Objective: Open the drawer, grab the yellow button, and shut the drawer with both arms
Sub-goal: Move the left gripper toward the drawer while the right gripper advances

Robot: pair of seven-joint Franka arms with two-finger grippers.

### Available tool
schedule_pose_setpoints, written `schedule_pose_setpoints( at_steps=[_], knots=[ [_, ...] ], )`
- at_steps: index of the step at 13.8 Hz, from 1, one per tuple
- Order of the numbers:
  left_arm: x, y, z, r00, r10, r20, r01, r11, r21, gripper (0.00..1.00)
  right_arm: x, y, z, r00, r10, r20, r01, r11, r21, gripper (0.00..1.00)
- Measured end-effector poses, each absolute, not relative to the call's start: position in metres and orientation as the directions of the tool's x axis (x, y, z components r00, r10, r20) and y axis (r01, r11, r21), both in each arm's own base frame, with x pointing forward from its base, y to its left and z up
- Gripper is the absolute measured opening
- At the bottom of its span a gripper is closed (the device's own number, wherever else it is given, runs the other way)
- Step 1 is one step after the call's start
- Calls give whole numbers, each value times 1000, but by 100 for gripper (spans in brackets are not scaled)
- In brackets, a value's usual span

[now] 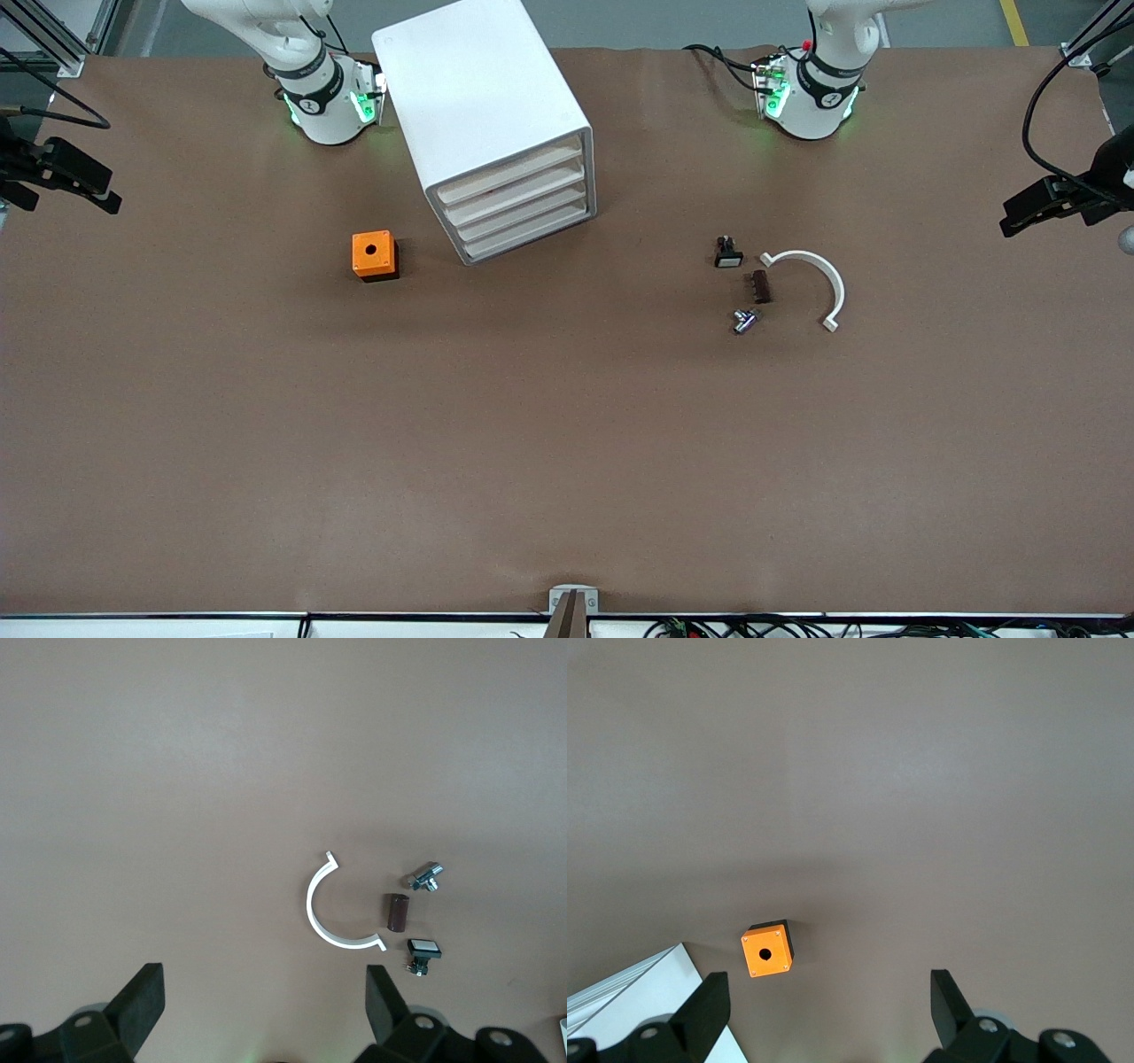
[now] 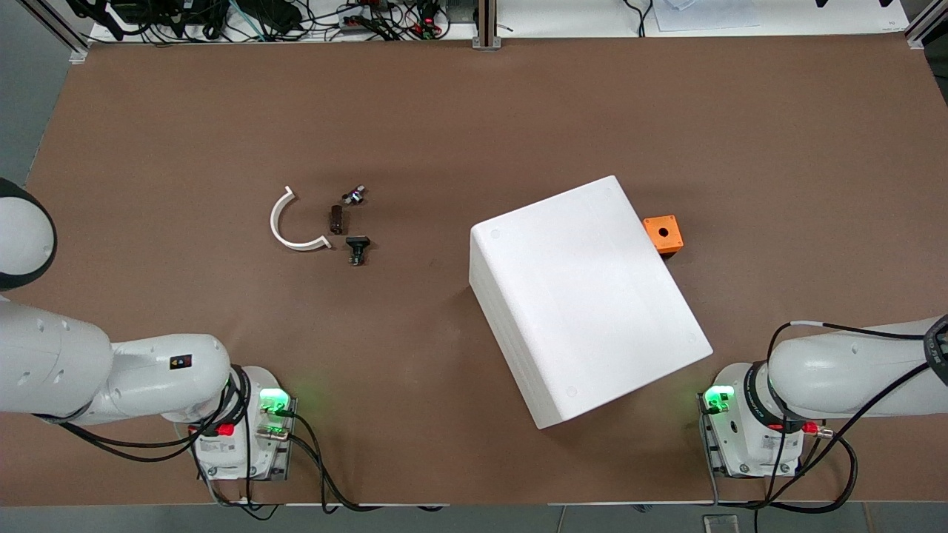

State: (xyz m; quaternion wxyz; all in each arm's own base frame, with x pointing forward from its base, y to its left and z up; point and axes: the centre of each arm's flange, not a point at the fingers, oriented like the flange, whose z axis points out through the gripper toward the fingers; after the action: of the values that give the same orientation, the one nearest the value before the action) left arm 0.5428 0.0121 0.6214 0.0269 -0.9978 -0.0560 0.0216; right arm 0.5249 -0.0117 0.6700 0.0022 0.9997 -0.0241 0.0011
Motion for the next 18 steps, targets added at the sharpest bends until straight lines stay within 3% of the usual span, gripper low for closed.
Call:
schedule_pose_setpoints(
  at_steps=[7,11,14,18],
  knots=[
    [550,6,620,994,101,-41,100,-995,-30,100,530,9,661,1000,-8,-22,-8,-1000,5,100],
    [574,5,579,991,92,-99,90,-996,-22,100,556,3,621,997,-18,-77,-17,-1000,6,100],
    [591,6,540,982,102,-161,100,-995,-18,100,558,-14,620,996,-46,-74,-45,-999,6,100],
    [618,-24,487,882,419,-215,408,-908,-94,100,558,-9,623,997,-33,-71,-33,-999,5,100]
  ],
)
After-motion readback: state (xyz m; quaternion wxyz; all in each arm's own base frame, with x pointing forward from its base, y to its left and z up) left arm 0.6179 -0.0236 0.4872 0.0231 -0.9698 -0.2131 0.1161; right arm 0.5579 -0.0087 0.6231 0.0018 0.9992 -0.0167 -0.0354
